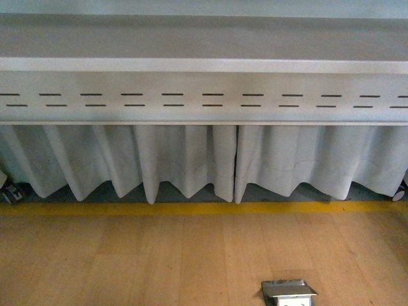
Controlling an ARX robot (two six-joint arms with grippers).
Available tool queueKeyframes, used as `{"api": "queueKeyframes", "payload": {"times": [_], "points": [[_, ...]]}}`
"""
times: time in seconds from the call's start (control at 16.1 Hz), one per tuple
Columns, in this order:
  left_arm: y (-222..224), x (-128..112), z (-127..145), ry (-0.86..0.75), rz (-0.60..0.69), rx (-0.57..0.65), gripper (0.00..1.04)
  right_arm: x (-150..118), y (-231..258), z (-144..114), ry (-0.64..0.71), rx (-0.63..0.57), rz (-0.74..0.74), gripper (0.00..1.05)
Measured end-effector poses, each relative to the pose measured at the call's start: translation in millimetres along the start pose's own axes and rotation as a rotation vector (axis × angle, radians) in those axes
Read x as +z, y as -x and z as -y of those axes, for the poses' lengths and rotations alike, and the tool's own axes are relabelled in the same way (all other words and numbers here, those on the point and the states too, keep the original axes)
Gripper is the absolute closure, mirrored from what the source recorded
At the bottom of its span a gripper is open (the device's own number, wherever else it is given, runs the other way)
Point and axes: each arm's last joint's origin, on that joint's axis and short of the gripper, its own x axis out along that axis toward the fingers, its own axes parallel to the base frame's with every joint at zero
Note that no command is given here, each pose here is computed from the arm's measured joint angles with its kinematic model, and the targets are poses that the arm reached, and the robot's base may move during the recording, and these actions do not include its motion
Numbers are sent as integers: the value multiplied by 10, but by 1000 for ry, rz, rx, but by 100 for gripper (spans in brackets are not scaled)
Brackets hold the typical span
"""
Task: Open oven
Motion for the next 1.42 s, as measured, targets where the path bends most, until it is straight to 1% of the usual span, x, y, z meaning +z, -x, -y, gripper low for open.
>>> {"api": "queueKeyframes", "payload": {"times": [1.42], "points": [[0, 0, 0, 0, 0, 0, 7, 0, 0, 0, 0, 0, 0, 6]]}}
